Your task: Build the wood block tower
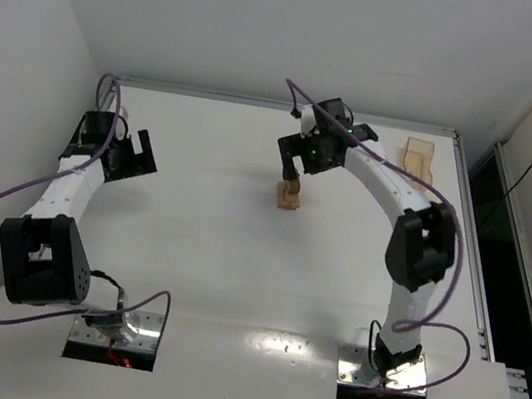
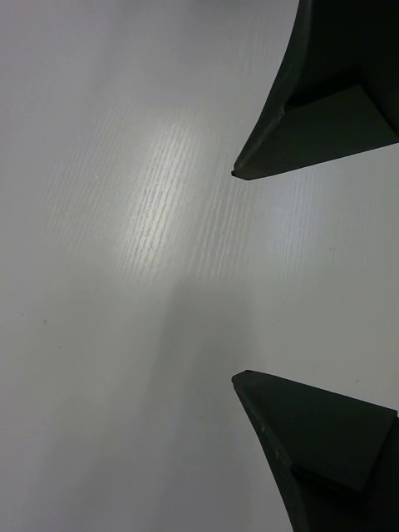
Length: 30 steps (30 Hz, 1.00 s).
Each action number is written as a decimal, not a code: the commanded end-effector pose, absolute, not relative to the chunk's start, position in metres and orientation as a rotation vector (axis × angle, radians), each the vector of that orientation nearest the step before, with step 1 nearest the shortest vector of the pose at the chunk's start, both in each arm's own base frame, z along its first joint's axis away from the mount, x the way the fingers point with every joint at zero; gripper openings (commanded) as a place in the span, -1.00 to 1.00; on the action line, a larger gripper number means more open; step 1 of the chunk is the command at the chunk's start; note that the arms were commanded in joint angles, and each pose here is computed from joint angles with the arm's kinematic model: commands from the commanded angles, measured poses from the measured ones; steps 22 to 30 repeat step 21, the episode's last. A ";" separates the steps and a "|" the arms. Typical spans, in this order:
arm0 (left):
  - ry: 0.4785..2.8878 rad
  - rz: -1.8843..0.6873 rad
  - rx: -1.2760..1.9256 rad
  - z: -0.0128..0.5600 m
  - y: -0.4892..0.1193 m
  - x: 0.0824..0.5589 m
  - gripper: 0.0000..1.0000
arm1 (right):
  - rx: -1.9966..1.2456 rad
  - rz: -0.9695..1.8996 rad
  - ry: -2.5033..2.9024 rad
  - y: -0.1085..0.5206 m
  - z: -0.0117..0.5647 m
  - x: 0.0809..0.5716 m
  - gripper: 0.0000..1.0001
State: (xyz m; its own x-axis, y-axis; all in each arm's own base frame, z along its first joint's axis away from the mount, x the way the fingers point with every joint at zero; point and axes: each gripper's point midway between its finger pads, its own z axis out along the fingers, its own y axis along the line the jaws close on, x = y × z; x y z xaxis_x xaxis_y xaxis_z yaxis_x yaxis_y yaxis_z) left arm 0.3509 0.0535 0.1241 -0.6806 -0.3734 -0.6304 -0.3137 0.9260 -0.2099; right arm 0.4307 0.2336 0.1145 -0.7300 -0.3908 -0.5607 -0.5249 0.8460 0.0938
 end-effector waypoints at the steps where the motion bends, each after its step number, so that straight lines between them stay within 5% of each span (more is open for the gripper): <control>1: 2.333 -0.144 -0.372 0.135 0.042 0.348 1.00 | -0.616 0.255 2.194 0.204 0.211 0.446 0.96; 13: 2.408 -0.129 -0.177 0.108 0.016 0.351 1.00 | -0.300 0.107 2.498 0.023 0.110 0.407 0.96; 30: 2.427 -0.101 -0.101 0.101 0.007 0.353 1.00 | -0.270 0.164 2.506 0.012 0.094 0.396 0.93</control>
